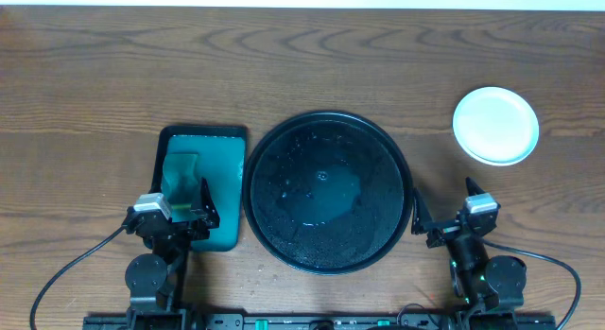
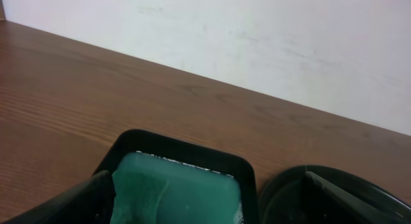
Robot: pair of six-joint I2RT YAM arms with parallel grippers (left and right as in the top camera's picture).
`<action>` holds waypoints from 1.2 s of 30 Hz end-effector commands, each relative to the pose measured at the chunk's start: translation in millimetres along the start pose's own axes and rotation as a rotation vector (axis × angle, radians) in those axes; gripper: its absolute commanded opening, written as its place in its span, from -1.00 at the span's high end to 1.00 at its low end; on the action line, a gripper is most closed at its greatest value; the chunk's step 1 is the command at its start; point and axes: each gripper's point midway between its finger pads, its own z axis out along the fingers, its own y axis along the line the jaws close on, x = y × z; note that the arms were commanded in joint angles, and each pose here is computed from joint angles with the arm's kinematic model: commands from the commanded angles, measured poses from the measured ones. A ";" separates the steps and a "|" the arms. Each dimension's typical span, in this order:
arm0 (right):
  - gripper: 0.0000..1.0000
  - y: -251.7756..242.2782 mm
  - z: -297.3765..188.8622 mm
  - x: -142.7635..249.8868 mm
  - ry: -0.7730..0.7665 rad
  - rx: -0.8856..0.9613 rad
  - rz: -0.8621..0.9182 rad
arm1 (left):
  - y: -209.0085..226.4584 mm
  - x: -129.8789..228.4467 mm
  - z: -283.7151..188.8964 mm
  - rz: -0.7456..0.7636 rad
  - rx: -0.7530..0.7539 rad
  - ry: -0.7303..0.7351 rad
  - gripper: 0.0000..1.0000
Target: Clean dirty plates on tray and stack at the side
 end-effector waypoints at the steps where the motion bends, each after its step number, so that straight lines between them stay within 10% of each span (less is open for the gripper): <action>1: -0.98 3.9 -0.3 0.1 -0.004 -0.018 -0.054 | 3.3 14.2 0.3 0.019 -0.006 0.048 -0.83; 36: -0.98 3.3 -0.3 -0.3 -0.006 -0.015 -0.047 | 3.2 14.1 0.3 0.019 -0.006 0.048 -0.83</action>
